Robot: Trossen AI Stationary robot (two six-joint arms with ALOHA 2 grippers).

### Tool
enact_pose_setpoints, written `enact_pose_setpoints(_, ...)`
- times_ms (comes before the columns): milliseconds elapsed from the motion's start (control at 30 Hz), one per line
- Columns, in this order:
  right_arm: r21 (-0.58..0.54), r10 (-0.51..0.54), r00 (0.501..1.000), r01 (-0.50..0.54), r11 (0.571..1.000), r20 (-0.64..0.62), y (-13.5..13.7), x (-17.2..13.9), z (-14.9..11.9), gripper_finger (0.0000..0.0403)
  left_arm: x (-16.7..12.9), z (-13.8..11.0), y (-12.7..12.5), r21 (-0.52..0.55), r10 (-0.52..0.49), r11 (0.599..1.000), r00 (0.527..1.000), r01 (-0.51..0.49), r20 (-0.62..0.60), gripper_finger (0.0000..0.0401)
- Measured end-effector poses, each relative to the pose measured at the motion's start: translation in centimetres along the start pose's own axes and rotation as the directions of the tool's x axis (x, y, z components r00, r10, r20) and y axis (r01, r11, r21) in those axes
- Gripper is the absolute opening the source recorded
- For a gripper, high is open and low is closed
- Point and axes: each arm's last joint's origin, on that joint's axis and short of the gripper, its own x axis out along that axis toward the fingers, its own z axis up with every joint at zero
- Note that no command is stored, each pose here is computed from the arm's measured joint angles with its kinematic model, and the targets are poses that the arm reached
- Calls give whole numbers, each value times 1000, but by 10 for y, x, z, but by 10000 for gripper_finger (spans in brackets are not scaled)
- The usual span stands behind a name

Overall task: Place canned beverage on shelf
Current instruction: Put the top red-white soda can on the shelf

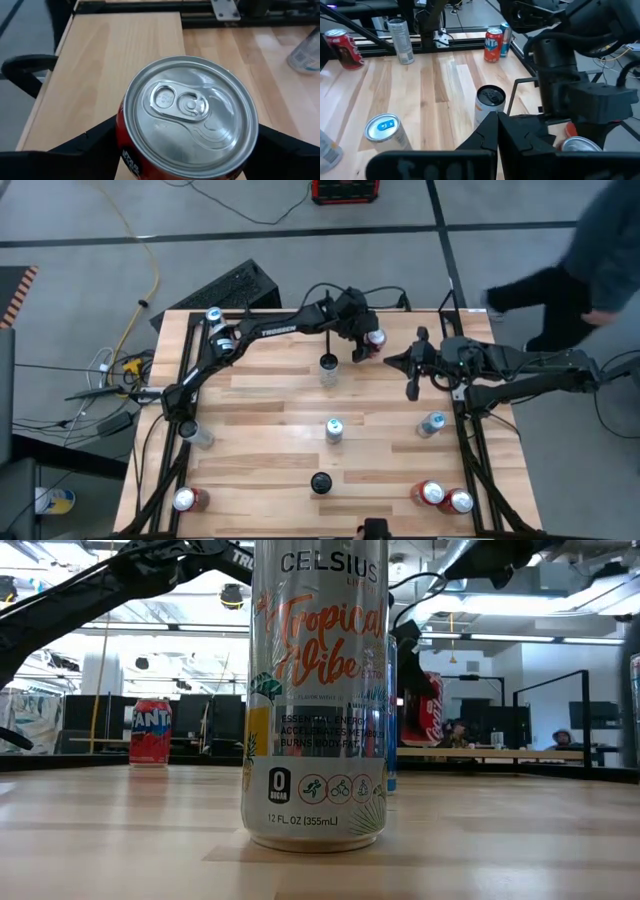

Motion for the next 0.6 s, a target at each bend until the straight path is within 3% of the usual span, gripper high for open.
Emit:
enact_pose_setpoints(133, 4, -4, 1000, 4, 1000, -1, -1, 0, 0, 28, 2, -2, 0, 2, 25, 1000, 1000, -25, -10, 345)
enact_pose_setpoints(333, 15, -4, 1000, 4, 1000, -19, -1, 0, -2, 28, 0, 0, 0, 6, 21, 1000, 1000, -21, -10, 352)
enact_pose_setpoints(600, 15, -4, 1000, 5, 1000, -26, -1, 0, -3, 28, -39, 37, -7, -3, -38, 999, 996, 39, 83, 354)
